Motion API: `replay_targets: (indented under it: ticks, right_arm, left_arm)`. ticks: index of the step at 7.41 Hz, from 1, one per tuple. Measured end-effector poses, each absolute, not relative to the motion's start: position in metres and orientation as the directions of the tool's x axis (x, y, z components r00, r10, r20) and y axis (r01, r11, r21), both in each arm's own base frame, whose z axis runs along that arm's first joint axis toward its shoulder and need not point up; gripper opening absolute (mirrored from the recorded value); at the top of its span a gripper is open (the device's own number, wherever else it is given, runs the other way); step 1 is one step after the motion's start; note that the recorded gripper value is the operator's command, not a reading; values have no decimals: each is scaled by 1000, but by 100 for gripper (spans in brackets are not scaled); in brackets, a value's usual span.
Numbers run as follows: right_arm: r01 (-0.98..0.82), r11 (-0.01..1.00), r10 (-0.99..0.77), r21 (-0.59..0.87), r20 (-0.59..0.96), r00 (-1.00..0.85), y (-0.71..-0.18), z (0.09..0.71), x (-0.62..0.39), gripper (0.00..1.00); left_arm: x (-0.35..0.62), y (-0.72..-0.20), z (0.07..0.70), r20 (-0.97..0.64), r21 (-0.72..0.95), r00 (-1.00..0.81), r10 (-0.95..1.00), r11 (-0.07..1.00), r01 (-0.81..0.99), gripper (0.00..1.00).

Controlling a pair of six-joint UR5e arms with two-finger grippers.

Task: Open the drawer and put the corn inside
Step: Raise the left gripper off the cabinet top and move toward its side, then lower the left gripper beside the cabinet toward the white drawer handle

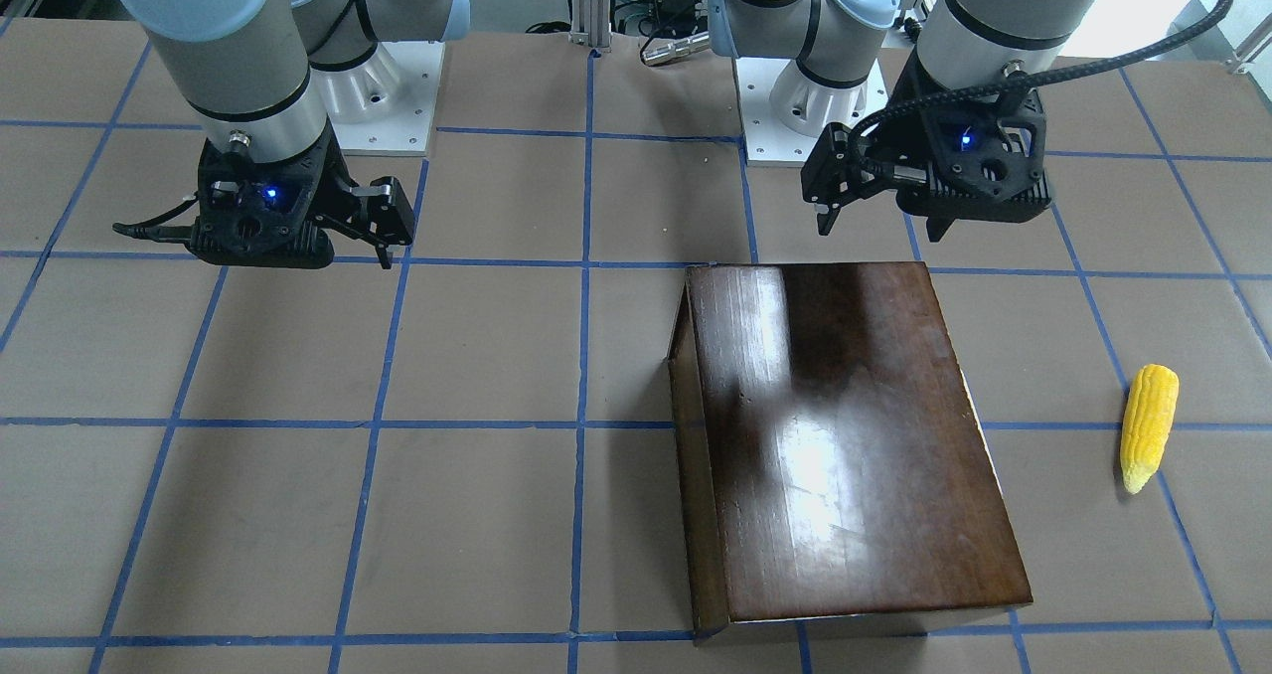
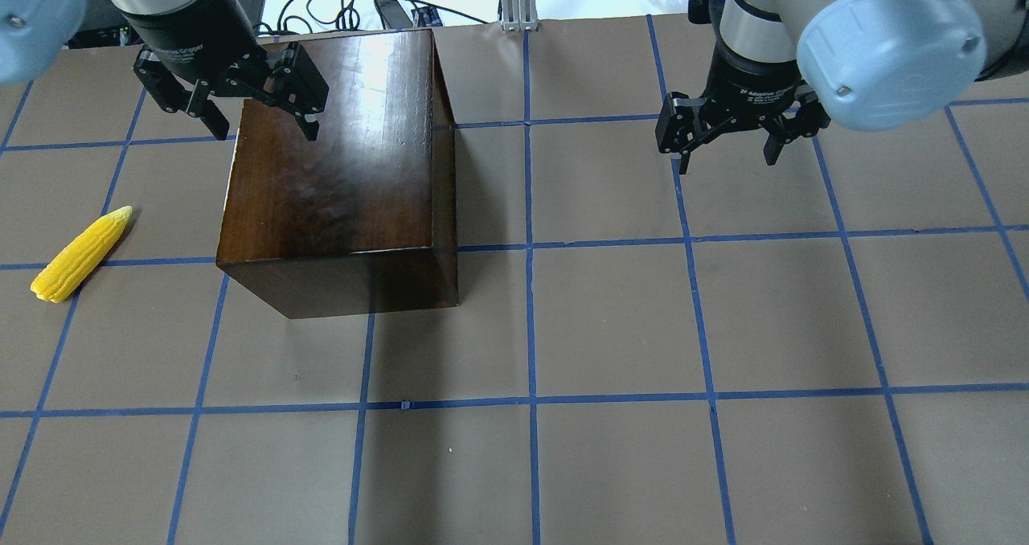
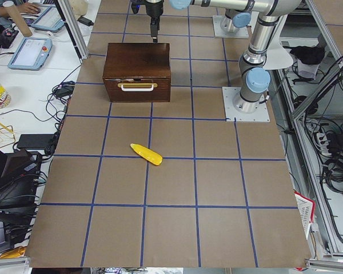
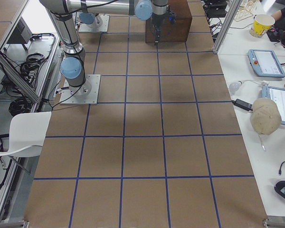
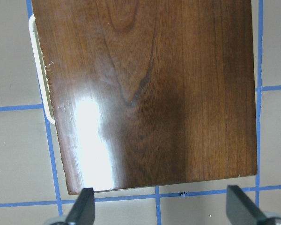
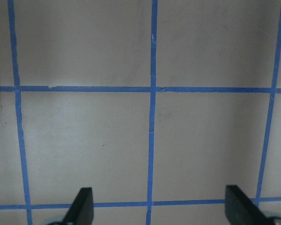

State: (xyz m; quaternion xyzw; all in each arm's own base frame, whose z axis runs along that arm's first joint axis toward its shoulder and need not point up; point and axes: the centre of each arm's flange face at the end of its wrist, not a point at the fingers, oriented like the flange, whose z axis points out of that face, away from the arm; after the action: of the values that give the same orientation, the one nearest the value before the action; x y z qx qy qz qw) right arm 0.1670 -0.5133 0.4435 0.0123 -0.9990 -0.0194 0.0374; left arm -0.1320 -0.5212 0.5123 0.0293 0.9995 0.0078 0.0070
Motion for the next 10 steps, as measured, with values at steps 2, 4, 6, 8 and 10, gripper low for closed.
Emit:
replay_targets:
  ticks: [2, 4, 6, 8, 10]
  right_arm:
    - [-23, 999, -26, 40, 74, -997, -513, 443, 167, 100]
    - [-23, 999, -26, 40, 74, -997, -513, 443, 167, 100]
    - [-23, 999, -26, 39, 74, -997, -513, 444, 167, 100]
    - [-23, 999, -26, 39, 74, -997, -513, 444, 167, 100]
    - [-23, 999, -26, 40, 74, -997, -513, 443, 167, 100]
  left_arm:
    - [-130, -522, 511, -22, 18, -998, 60, 998, 60, 100]
    - [-119, -528, 510, -22, 21, -999, 49, 999, 48, 100]
    - [-80, -539, 504, -3, 31, -1000, 15, 999, 15, 100]
    - [-42, -548, 497, 19, 39, -999, 26, 999, 27, 100]
    - [3, -559, 479, 35, 62, -998, 57, 996, 59, 100]
